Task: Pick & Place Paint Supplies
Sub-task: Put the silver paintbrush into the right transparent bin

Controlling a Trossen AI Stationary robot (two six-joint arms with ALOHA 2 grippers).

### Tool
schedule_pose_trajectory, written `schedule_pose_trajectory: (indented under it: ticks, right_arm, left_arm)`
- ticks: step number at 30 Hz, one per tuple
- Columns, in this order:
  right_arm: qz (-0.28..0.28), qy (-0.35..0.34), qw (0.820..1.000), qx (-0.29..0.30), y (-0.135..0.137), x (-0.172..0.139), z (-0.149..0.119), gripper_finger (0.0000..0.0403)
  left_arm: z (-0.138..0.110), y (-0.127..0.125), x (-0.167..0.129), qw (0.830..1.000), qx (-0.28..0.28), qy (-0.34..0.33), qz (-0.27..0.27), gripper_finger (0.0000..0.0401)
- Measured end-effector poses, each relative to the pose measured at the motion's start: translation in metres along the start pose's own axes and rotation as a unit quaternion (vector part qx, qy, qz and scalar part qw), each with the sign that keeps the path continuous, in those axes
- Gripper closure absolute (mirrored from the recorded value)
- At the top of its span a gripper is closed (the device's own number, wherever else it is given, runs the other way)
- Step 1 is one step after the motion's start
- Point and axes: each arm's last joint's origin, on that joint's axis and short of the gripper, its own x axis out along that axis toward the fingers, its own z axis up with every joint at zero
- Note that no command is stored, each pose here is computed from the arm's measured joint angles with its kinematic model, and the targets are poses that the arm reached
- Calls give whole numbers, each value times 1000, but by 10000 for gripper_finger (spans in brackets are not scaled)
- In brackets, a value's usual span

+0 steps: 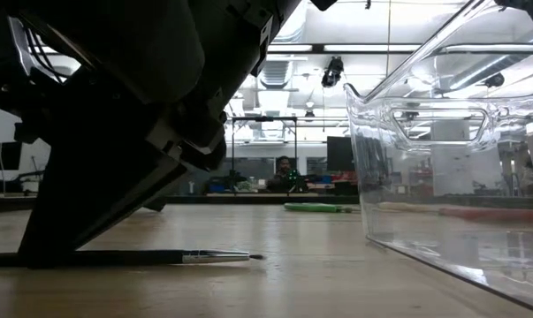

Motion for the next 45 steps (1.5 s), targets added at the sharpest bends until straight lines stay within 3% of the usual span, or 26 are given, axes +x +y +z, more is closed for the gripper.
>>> schedule_pose_trajectory:
  ticks: [19,28,33,39,45]
  right_arm:
    - [1,-45,998,-41,11,-47,28,387]
    - [33,-69,994,-82,29,-119,46,387]
    - [42,-96,990,-95,39,-174,50,387]
    - [49,-62,989,-122,52,-212,33,387]
    - [1,-22,992,-125,66,-245,7,387]
  left_arm:
    - [0,0,0,1000,0,0,0,98]
    - [0,0,0,1000,0,0,0,98]
    - [0,0,0,1000,0,0,0,98]
    - [0,0,0,1000,0,0,0,98]
    - [0,0,0,1000,0,0,0,98]
